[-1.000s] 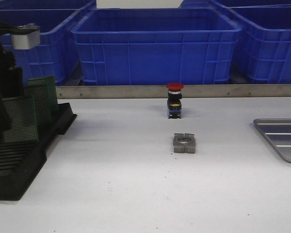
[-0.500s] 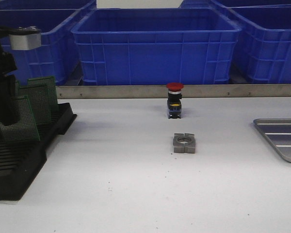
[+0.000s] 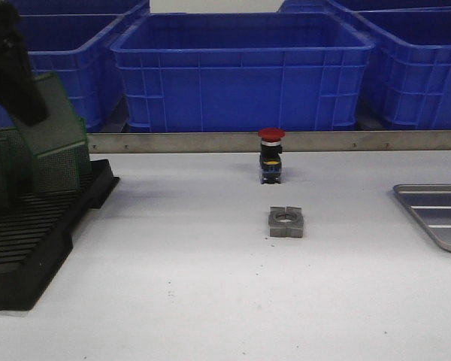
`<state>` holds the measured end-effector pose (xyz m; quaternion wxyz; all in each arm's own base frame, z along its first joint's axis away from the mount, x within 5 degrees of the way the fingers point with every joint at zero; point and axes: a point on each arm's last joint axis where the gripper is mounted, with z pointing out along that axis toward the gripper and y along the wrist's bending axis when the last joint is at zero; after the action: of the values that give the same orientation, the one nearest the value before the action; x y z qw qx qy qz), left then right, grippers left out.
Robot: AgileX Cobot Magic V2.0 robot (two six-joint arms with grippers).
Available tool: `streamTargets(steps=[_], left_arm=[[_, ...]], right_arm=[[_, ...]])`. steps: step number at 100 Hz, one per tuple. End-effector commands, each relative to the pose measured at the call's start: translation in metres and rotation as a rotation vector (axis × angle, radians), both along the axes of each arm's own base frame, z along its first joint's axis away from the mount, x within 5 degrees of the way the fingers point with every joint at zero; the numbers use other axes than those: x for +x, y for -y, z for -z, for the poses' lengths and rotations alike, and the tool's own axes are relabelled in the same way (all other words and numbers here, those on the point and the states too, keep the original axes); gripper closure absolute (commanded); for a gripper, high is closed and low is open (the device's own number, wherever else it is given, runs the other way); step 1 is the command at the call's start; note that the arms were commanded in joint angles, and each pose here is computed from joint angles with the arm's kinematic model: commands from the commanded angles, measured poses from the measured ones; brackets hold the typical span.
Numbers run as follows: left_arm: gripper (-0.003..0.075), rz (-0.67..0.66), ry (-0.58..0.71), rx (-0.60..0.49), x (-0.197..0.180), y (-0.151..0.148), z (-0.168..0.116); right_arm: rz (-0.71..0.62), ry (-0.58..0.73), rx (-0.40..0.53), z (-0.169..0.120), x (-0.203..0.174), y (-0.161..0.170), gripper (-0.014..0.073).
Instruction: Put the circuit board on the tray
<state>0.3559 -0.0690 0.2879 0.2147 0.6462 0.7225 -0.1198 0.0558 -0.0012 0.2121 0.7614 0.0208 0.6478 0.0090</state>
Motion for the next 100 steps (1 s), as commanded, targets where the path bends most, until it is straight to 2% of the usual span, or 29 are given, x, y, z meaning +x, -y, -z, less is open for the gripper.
streamTargets(steps=[1, 14, 36, 51, 62, 85, 100], left_arm=[[0.0739, 0.013, 0.031, -0.165, -0.023, 0.021, -0.046], [0.0739, 0.059, 0.03, -0.203, -0.038, 0.048, -0.058], [0.0739, 0.215, -0.002, -0.225, -0.062, 0.101, -0.058], [0.0739, 0.269, -0.009, -0.224, -0.071, 0.117, -0.057], [0.0739, 0.279, -0.01, -0.224, -0.073, 0.12, -0.057], [0.0739, 0.279, -0.01, -0.224, -0.073, 0.12, -0.057], [0.0739, 0.279, -0.01, -0.224, -0.073, 0.12, -0.057]], right_arm=[[0.001, 0.096, -0.013, -0.007, -0.003, 0.0, 0.0662], [0.001, 0.097, -0.013, -0.007, -0.003, 0.0, 0.0662], [0.001, 0.156, -0.014, -0.013, -0.005, 0.0, 0.0662], [-0.005, 0.147, 0.009, -0.036, -0.01, 0.0, 0.0662], [-0.012, 0.021, 0.055, -0.063, -0.014, 0.0, 0.0662], [-0.005, -0.46, 0.067, -0.111, -0.001, -0.001, 0.0662], [-0.003, -0.578, 0.069, -0.137, 0.016, -0.001, 0.0662]])
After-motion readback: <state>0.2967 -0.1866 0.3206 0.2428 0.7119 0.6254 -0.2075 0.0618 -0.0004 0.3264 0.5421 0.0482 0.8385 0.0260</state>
